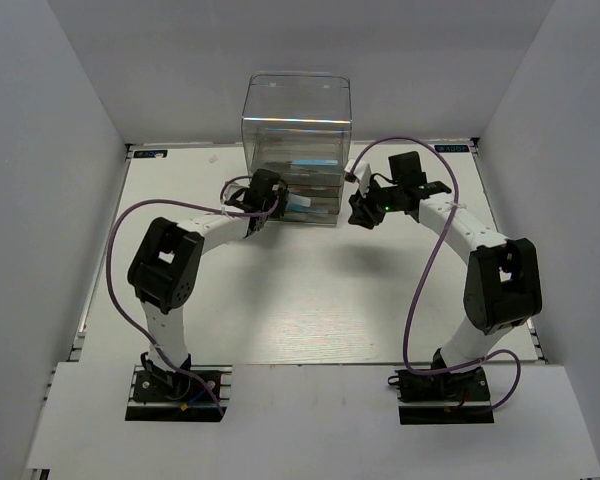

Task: Sort the stationery into containers
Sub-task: Place the pen in the drawer, then close the drawer in the storage box.

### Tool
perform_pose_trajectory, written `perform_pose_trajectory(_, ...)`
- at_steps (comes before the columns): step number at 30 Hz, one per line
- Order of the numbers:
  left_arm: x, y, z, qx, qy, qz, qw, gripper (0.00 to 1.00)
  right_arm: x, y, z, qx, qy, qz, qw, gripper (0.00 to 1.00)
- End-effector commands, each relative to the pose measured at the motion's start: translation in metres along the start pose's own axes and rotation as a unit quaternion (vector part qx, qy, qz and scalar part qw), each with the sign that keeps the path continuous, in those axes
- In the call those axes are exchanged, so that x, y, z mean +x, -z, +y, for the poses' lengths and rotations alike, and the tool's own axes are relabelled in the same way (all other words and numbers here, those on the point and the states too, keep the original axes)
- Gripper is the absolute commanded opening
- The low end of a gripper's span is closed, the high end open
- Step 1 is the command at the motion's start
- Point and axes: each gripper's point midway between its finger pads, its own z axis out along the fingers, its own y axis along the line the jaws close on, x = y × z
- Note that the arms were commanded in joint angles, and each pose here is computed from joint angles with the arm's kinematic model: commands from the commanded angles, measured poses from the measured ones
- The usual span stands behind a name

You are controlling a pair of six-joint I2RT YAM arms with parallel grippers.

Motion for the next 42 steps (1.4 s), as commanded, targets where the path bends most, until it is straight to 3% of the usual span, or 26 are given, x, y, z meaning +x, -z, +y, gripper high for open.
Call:
perform_pose_trajectory(1, -0.005, 0.002, -0.011, 0.001, 0.006, -0.017, 1.0, 0.22, -0.011, 0.011, -0.002, 0.013, 0.009, -0.019, 1.0, 0.45)
perform_pose_trajectory(3, -0.005, 0.002, -0.011, 0.001, 0.006, -0.017, 1.0, 0.39, -0.01, 0.01, -0.002, 0.012, 0.007, -0.019, 1.0, 0.45)
perform_pose_trajectory(6, -0.005, 0.002, -0.01, 0.001, 0.002, -0.017, 1.0, 0.51, -0.01, 0.01, -0.001, 0.008, 0.009, -0.019, 1.0, 0.45)
perform_pose_trajectory(10, -0.004, 0.005, -0.016, 0.01, 0.005, -0.015, 1.0, 0.57, -0.011, 0.01, 0.0, 0.005, 0.01, -0.021, 1.0, 0.47)
perform_pose_trajectory(15, 0.001, 0.019, -0.036, 0.038, -0.009, 0.005, 0.999, 0.57, -0.013, 0.01, 0.005, -0.012, 0.019, -0.025, 0.999, 0.48)
perform_pose_trajectory(18, 0.005, 0.034, -0.051, 0.061, -0.037, 0.021, 0.997, 0.5, -0.018, 0.009, 0.013, -0.044, 0.049, -0.035, 0.997, 0.45)
perform_pose_trajectory(19, 0.006, 0.04, -0.058, 0.073, -0.045, 0.026, 0.996, 0.33, -0.016, 0.006, 0.015, -0.054, 0.067, -0.036, 0.996, 0.37)
perform_pose_trajectory(20, 0.006, 0.045, -0.059, 0.08, -0.058, 0.03, 0.995, 0.21, -0.016, 0.002, 0.019, -0.072, 0.072, -0.041, 0.994, 0.05)
perform_pose_trajectory(21, 0.008, 0.059, -0.07, 0.096, -0.066, 0.041, 0.992, 0.1, -0.021, 0.001, 0.022, -0.086, 0.098, -0.05, 0.99, 0.0)
perform_pose_trajectory(22, 0.007, 0.063, -0.064, 0.096, -0.09, 0.044, 0.99, 0.0, -0.019, -0.007, 0.024, -0.103, 0.096, -0.051, 0.989, 0.0)
perform_pose_trajectory(24, 0.004, 0.087, -0.072, 0.117, -0.133, 0.048, 0.983, 0.0, -0.031, -0.012, 0.024, -0.112, 0.132, -0.058, 0.983, 0.0)
perform_pose_trajectory(26, -0.004, 0.098, -0.048, 0.1, -0.164, 0.046, 0.98, 0.0, -0.025, -0.028, 0.029, -0.128, 0.135, -0.045, 0.982, 0.0)
perform_pose_trajectory(27, -0.007, 0.105, -0.04, 0.097, -0.174, 0.045, 0.979, 0.04, -0.035, -0.034, 0.028, -0.119, 0.161, -0.042, 0.979, 0.0)
perform_pose_trajectory(28, -0.015, 0.119, -0.023, 0.096, -0.196, 0.043, 0.975, 0.18, -0.026, -0.046, 0.028, -0.125, 0.156, -0.028, 0.979, 0.0)
perform_pose_trajectory(31, -0.034, 0.132, 0.043, 0.036, -0.242, 0.046, 0.969, 0.47, -0.029, -0.067, 0.029, -0.113, 0.185, -0.005, 0.976, 0.0)
perform_pose_trajectory(32, -0.045, 0.147, 0.046, 0.038, -0.239, 0.038, 0.97, 0.57, -0.022, -0.076, 0.025, -0.105, 0.18, 0.012, 0.978, 0.0)
perform_pose_trajectory(34, -0.058, 0.157, 0.09, -0.011, -0.255, 0.033, 0.966, 0.63, -0.028, -0.093, 0.022, -0.085, 0.188, 0.023, 0.978, 0.0)
perform_pose_trajectory(39, -0.076, 0.189, 0.13, -0.02, -0.256, 0.026, 0.966, 0.66, -0.021, -0.126, 0.003, -0.042, 0.17, 0.067, 0.982, 0.0)
perform_pose_trajectory(42, -0.086, 0.207, 0.134, -0.008, -0.247, 0.012, 0.969, 0.66, -0.021, -0.137, -0.013, -0.008, 0.163, 0.083, 0.983, 0.0)
